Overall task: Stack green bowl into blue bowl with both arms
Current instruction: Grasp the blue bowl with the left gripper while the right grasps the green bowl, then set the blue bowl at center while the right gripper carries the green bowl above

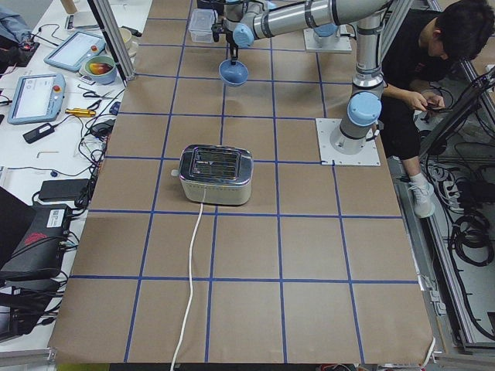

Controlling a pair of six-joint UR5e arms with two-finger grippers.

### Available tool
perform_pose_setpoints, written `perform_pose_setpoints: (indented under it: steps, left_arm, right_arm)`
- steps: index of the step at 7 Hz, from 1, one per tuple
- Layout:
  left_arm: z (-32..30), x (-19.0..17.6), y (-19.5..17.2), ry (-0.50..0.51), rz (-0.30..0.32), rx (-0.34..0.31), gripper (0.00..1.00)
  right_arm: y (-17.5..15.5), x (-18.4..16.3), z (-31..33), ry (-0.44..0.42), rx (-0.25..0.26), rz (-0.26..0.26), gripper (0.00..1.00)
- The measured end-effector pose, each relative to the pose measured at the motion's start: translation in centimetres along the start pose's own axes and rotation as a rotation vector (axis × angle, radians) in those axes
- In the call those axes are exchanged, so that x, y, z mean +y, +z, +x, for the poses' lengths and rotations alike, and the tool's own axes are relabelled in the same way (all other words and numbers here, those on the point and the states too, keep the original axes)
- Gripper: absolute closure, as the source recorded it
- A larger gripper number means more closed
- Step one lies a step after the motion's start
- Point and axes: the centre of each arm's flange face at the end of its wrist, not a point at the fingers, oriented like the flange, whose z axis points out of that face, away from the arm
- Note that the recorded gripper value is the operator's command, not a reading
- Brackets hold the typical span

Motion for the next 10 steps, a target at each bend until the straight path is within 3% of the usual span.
perform_pose_setpoints:
  steps: [2,3,4,7,10]
  left_arm:
    - [3.2,-1.8,2.1,-0.025,0.003,0.002,1.0]
    - [3.8,-2.3,2.9,-0.027,0.001,0.0,0.58]
    - [4.1,-2.6,3.3,-0.027,0.001,0.0,0.01]
    - [2.5,-4.2,0.5,-0.038,0.032,0.02,0.0]
    - [-10.5,-8.8,-7.9,0.1,0.003,-0.011,0.0]
  right_arm:
    - [-3.8,-1.1,0.4,0.002,-0.019,-0.032,1.0]
    - [-5.6,-1.7,0.5,0.001,-0.027,-0.046,1.0]
    - [-6.6,-1.9,0.5,0.0,-0.032,-0.053,1.0]
    - [-7.1,-2.0,-0.1,0.003,-0.067,-0.058,1.0]
    - [-8.8,-1.8,-5.2,0.049,-0.104,-0.018,1.0]
